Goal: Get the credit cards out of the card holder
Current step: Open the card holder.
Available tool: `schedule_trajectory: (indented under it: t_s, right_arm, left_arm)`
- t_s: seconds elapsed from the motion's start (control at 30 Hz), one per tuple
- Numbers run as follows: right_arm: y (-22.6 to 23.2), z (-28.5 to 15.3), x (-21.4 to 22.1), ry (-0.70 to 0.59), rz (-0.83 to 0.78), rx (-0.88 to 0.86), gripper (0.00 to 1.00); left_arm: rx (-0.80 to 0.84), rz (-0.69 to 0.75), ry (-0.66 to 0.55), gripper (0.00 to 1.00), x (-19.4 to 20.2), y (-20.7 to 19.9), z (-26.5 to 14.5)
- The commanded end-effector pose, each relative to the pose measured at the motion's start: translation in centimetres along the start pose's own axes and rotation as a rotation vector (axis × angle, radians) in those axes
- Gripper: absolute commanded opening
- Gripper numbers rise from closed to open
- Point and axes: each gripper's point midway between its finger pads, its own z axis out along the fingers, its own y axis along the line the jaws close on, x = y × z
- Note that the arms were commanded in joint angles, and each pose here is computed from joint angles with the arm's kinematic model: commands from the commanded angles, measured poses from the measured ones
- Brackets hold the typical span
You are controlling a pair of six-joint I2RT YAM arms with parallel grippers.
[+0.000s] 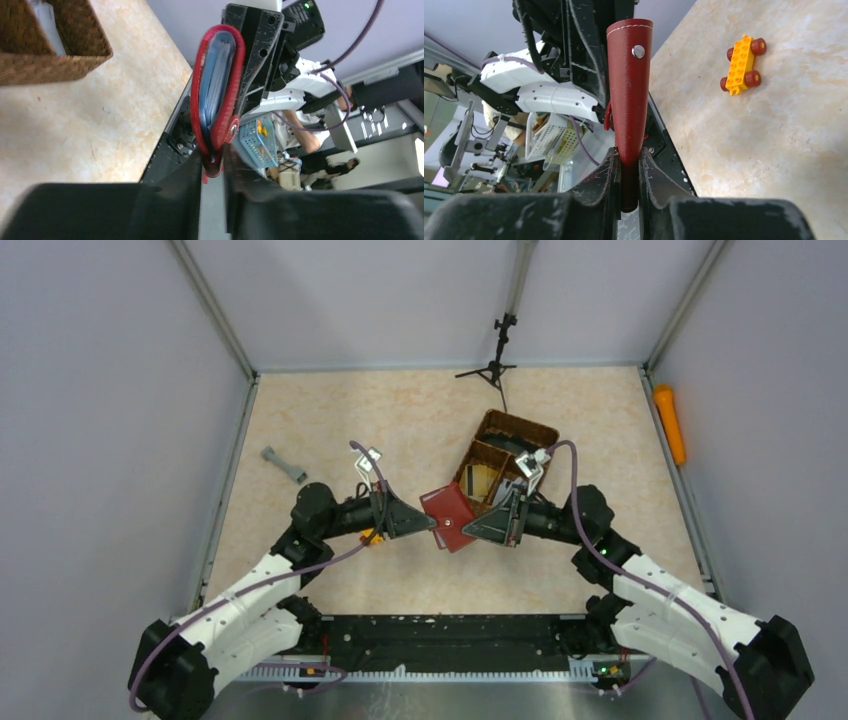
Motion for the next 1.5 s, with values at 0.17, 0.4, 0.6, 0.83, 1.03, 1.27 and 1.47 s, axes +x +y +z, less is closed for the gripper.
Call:
schedule_trajectory:
  t_s: [0.17,0.4,0.6,0.83,1.03,1.27,1.47]
  right_arm:
    - [-4.8,-0.9,-2.8,-0.125,-0.064,0.394,0.00]
    - [-7.4,0.1,-1.7,-0.067,-0.150,0.618,0.00]
    - [-7.4,1.7,-0.7,-0.038,-0.188,0.639,0.00]
    - [-6.3,3.0,0.1,-0.016,-0.190,0.573,0.00]
    - [-5.2,3.9,0.6,0.002,-0.200,0.521,0.00]
    - [-5.0,4.0,1.1,0.007,-0.193,0.494,0.00]
    - [-6.6,2.0,0.4,-0.048,-0.191,0.605,0.00]
  left_arm:
    - [-0.645,0.003,-0.145,0.66,-2.5,9.5,-2.9]
    - [-0.662,0.005,-0.078,0.61,-0.8,9.7,-0.4]
    - [-0.585,-0.021,-0.063,0.58,-0.6,8.5,1.1]
    - [-0.533,-0.057,-0.063,0.60,0.0,8.3,1.7]
    - [-0.534,-0.079,-0.028,0.58,0.4,9.1,2.8]
    - [-0.567,-0.078,-0.012,0.39,0.6,9.9,3.1]
    - [-0.674,-0.052,-0.009,0.06,0.8,11.0,1.2]
